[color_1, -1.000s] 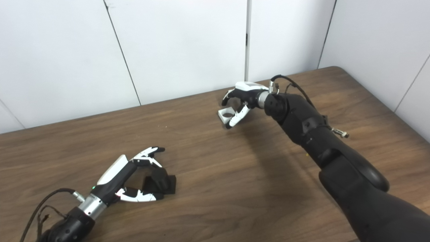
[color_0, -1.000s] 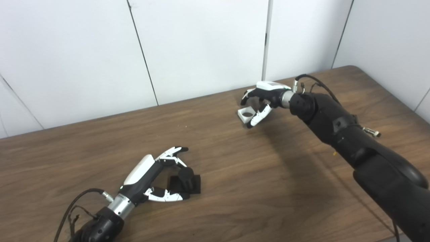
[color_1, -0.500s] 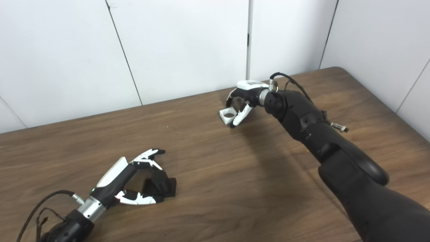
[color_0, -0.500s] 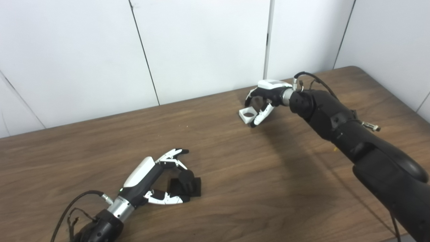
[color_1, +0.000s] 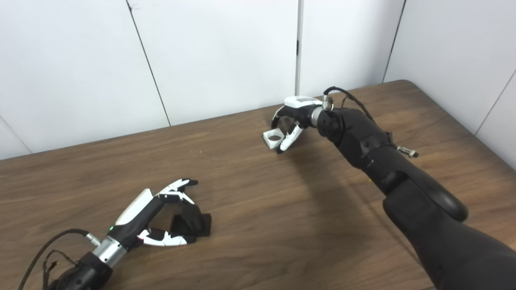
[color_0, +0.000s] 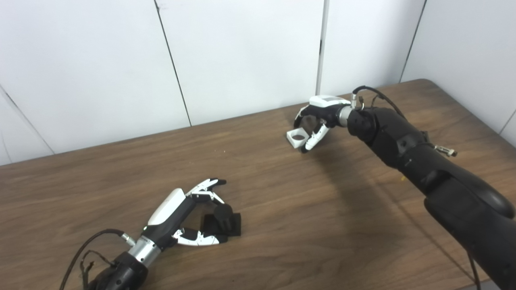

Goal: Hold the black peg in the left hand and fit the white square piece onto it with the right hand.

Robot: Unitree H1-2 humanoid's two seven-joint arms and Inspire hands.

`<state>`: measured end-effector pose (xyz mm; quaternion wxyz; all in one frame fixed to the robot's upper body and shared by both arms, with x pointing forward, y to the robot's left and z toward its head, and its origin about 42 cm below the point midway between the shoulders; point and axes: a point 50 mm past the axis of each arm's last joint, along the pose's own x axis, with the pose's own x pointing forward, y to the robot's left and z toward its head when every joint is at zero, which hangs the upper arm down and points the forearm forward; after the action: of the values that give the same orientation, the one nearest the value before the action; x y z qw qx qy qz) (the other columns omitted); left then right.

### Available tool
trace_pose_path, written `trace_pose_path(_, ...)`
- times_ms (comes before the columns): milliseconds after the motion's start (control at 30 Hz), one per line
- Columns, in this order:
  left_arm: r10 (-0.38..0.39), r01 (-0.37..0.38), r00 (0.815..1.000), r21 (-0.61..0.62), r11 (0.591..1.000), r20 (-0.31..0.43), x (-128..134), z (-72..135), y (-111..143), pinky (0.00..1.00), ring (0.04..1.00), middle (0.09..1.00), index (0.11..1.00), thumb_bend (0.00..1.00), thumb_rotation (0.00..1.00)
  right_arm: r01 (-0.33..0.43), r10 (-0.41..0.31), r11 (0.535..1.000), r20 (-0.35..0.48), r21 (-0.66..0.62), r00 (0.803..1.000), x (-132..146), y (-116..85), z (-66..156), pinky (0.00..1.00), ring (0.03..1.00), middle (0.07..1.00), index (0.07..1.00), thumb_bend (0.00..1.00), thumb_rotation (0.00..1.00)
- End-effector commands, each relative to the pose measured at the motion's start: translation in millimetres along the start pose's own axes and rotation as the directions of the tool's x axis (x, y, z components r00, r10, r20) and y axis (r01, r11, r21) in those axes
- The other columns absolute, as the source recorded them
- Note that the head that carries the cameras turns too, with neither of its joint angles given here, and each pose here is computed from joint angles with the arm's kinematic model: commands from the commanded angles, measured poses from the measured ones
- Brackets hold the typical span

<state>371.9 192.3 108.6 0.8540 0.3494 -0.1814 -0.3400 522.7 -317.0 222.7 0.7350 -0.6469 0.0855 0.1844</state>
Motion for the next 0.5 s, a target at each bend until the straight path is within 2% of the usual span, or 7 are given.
trace_pose_path(0,-0.165,0.164,0.974,-0.022,0.986,-0.158,-40.1,-25.2,-42.1,0.86,0.957,0.919,0.494,0.52,0.07,-0.071,0.067,0.996,-0.066,-0.054,0.996,-2.2,11.8,-15.3,0.87,0.932,0.917,0.733,0.73,0.33)
trace_pose_path(200,-0.165,0.164,0.975,-0.022,0.986,-0.149,-39.1,-24.5,-41.5,0.87,0.957,0.920,0.494,0.52,0.07,-0.057,0.055,0.997,-0.034,-0.050,0.998,2.4,17.2,-5.5,0.88,0.935,0.916,0.703,0.71,0.31)
trace_pose_path(367,-0.165,0.163,0.974,-0.027,0.986,-0.155,-38.5,-23.7,-41.4,0.87,0.959,0.921,0.494,0.52,0.07,-0.018,0.018,1.000,-0.009,-0.023,1.000,3.9,16.3,-4.4,0.86,0.909,0.886,0.636,0.72,0.26)
trace_pose_path(400,-0.165,0.163,0.974,-0.028,0.986,-0.157,-38.6,-23.6,-41.5,0.88,0.960,0.922,0.494,0.52,0.07,-0.011,0.011,1.000,-0.005,-0.019,1.000,4.0,16.1,-4.6,0.86,0.906,0.880,0.552,0.60,0.20)
trace_pose_path(467,-0.165,0.163,0.974,-0.028,0.986,-0.155,-38.7,-23.8,-41.9,0.87,0.959,0.921,0.494,0.52,0.07,0.000,0.000,1.000,-0.003,-0.015,1.000,3.8,15.4,-5.7,0.85,0.905,0.872,0.501,0.53,0.16)
